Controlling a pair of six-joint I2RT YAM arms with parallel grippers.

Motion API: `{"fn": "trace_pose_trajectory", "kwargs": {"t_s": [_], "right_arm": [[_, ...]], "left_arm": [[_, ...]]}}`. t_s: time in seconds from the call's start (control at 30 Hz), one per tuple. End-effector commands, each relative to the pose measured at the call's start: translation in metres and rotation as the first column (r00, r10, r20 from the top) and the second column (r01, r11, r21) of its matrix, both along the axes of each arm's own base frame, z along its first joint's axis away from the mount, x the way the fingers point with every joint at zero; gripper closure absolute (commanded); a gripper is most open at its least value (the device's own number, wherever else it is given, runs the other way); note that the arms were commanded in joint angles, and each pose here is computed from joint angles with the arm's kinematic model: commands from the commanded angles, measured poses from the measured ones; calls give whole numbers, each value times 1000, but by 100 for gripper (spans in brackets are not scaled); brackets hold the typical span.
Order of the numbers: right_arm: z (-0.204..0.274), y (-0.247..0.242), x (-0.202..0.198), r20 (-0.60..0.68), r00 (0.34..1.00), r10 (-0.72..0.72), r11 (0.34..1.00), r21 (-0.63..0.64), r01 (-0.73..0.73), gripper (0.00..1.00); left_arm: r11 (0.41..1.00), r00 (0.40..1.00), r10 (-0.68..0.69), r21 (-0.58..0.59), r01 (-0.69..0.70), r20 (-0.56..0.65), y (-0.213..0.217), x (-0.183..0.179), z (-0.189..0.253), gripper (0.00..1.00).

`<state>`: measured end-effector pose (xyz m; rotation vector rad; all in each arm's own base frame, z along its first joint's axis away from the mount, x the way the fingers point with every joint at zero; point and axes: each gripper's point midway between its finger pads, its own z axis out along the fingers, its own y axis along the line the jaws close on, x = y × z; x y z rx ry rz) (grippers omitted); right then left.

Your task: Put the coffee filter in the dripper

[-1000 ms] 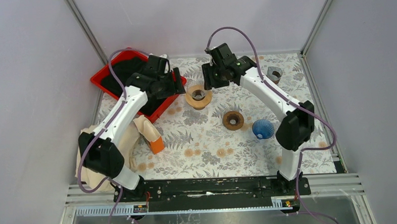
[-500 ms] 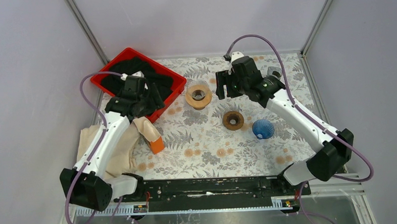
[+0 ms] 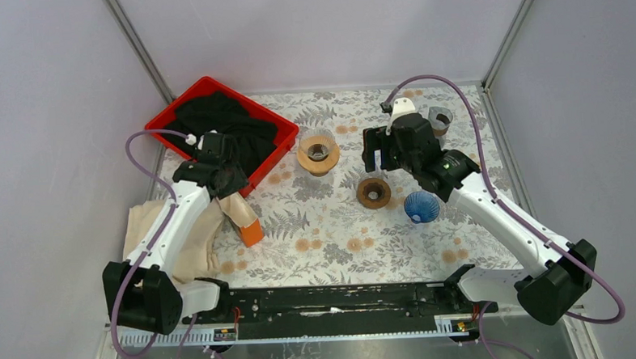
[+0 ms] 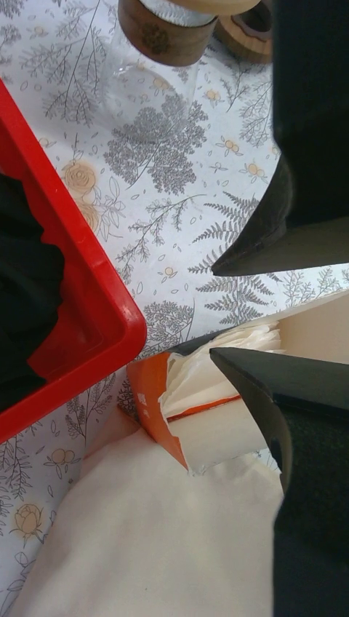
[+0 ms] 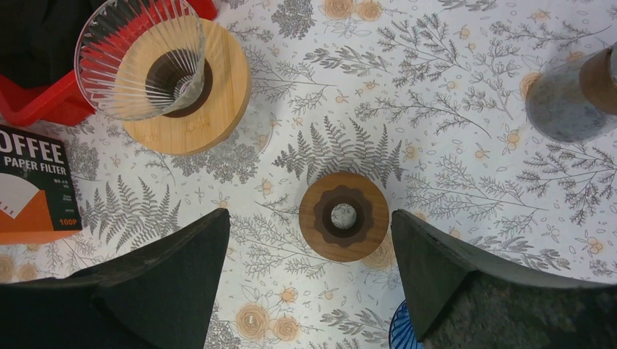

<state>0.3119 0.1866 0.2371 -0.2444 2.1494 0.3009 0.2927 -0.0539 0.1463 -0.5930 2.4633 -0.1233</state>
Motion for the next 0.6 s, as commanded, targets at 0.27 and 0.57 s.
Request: {"fn": "trace_pose_trajectory", "kwargs": {"t_s": [0.27, 0.57], "right_arm": [[16, -2, 10, 87, 996, -25, 999, 24, 23, 12], [15, 0, 12, 82, 996, -19, 1000, 26, 17, 11]], "left_arm": [[999, 998, 41, 36, -40, -38, 9, 4, -20, 72], [994, 990, -108, -18, 107, -88, -12, -11, -14, 93]]}}
